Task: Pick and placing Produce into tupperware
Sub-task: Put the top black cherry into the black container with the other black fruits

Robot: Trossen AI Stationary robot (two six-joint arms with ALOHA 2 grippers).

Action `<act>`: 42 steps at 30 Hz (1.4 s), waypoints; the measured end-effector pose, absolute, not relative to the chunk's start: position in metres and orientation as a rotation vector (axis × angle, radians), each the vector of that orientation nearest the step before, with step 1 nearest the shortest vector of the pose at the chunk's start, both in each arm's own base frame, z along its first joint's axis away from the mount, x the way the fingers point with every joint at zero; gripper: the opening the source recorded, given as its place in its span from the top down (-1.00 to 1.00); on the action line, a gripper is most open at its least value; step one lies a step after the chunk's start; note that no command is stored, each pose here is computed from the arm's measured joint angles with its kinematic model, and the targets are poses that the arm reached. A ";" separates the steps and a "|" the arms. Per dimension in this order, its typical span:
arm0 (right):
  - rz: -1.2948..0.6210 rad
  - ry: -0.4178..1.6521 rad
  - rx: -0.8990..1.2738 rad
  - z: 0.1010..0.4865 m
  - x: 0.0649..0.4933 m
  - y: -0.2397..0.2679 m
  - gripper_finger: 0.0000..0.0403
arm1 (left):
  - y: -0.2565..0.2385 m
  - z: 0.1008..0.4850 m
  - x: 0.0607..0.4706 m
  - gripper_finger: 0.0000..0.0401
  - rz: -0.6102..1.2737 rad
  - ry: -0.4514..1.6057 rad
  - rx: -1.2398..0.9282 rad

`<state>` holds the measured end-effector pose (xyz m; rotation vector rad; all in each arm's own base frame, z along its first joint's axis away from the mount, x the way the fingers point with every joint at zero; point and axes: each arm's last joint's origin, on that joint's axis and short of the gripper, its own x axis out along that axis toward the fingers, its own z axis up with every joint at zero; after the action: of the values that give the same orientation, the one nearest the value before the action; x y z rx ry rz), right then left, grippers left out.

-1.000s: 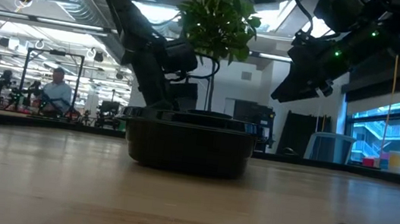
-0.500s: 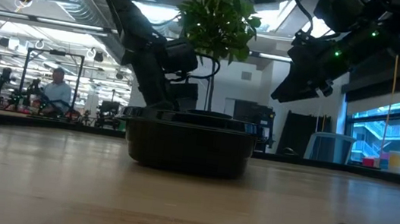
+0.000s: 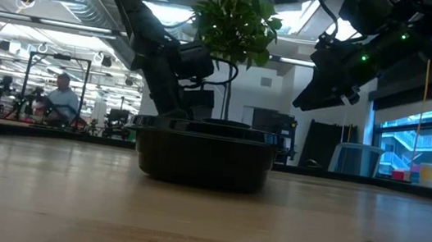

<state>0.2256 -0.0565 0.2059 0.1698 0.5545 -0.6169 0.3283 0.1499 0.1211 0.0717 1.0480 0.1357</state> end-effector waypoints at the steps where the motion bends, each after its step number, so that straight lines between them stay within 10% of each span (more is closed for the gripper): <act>1: -0.617 0.555 0.170 0.206 0.226 -0.056 0.05 | 0.150 0.121 0.328 0.49 0.138 1.049 0.073; 26: -0.615 0.559 0.163 0.206 0.226 -0.057 0.05 | 0.112 0.238 0.340 0.54 0.070 0.884 0.074; 42: -0.616 0.599 0.166 0.203 0.223 -0.056 0.05 | 0.043 0.237 0.358 0.53 -0.009 0.892 0.096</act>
<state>0.2233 -0.0558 0.2025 0.1661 0.5993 -0.6159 0.3578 0.0431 0.2366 0.0964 0.8921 -0.0087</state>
